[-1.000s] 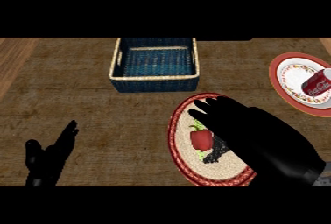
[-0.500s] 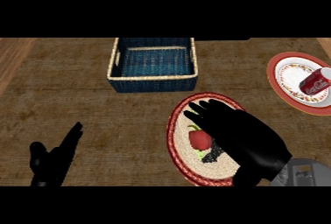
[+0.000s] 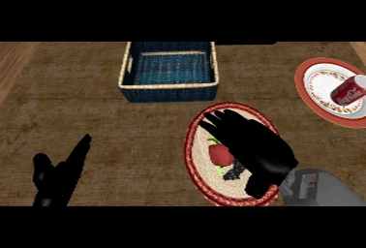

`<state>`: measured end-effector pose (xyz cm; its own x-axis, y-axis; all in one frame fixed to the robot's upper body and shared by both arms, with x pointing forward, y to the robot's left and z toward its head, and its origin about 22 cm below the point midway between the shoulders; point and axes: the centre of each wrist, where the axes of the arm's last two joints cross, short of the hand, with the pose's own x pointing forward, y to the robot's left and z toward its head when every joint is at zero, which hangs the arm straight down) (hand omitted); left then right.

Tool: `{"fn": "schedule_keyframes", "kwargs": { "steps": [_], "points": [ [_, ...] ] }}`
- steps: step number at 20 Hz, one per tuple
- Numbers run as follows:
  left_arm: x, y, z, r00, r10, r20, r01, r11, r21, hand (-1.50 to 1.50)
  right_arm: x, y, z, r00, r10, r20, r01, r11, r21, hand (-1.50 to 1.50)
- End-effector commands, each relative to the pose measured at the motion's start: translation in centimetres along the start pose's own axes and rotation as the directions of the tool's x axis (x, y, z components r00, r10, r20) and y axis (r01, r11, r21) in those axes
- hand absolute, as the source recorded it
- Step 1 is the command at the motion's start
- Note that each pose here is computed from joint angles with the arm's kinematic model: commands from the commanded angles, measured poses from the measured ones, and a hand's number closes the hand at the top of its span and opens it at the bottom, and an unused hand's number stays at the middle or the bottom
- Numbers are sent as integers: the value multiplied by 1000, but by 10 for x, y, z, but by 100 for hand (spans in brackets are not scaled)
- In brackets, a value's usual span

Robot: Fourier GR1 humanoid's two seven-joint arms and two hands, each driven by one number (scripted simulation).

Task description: Pick the bell pepper from the placemat and place it in the basket

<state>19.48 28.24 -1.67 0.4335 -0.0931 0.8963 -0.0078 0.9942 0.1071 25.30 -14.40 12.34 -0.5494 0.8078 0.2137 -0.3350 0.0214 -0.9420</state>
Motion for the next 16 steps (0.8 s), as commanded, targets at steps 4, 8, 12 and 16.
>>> {"fn": "schedule_keyframes", "kwargs": {
  "steps": [4,8,12,16],
  "points": [
    [-40,4,-18,994,-19,-106,26,998,58,0,8,27,-24,1000,31,3,-31,999,22,-150],
    [-34,8,-6,993,-11,-114,18,998,60,0,1,18,-22,995,87,-48,-83,994,77,-150],
    [-40,7,-2,995,5,-97,0,999,51,0,-1,33,-28,995,81,-65,-74,992,102,-150],
    [-37,-1,-2,993,-20,-119,26,999,47,0,-11,50,-22,996,64,-56,-59,994,94,-150]
  ]
}}
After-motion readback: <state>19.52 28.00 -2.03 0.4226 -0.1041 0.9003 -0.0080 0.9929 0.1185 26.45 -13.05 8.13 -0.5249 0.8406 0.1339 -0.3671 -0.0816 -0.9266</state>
